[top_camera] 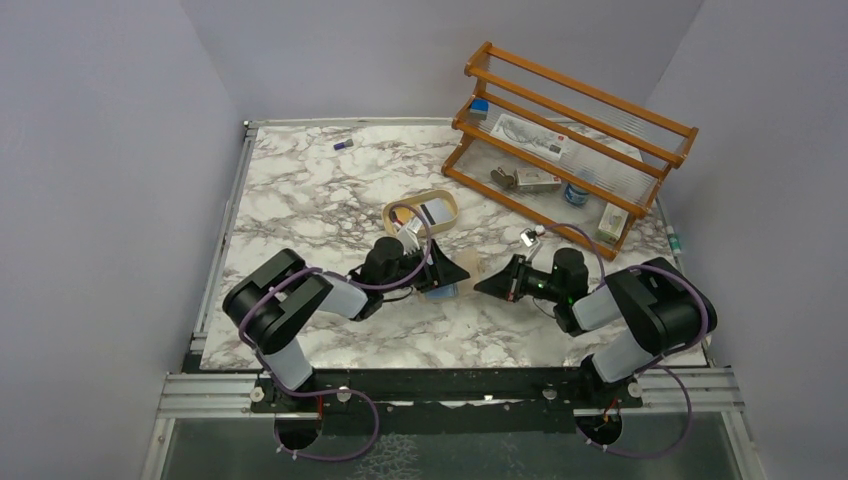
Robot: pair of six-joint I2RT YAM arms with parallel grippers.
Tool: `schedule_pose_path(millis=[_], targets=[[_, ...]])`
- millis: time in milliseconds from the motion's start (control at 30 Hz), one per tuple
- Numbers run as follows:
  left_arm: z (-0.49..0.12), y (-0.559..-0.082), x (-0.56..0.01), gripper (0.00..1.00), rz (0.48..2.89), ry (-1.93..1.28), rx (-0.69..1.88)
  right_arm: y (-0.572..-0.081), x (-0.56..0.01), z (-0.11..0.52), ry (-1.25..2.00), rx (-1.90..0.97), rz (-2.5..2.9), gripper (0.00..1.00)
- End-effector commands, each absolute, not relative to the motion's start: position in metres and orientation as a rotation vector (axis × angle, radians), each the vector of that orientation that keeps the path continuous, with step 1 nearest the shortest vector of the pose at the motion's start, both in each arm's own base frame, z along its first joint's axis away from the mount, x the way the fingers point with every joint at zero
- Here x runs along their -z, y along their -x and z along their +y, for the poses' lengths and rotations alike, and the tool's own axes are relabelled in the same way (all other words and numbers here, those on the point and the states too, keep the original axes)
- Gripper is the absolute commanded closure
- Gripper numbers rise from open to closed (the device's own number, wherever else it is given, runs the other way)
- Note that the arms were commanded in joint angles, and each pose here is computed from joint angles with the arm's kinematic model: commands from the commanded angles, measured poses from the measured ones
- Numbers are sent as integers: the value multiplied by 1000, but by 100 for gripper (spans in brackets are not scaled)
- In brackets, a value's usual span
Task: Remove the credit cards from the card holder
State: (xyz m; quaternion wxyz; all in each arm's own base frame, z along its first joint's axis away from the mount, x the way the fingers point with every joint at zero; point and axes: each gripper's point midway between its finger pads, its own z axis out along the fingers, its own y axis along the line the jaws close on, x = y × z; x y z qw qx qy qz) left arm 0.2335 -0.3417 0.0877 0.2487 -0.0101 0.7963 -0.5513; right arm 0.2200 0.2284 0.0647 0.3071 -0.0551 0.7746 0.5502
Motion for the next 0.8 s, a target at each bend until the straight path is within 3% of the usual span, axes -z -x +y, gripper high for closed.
schedule_pose_path(millis=[0,767], targets=[[-336,-241,-72,33,2195,108,1443,-219,-77,233,244,-1484,1997,99],[-354,-245,-94,33,1901,159,1768,-197,-72,239,298,-1669,1953,99]])
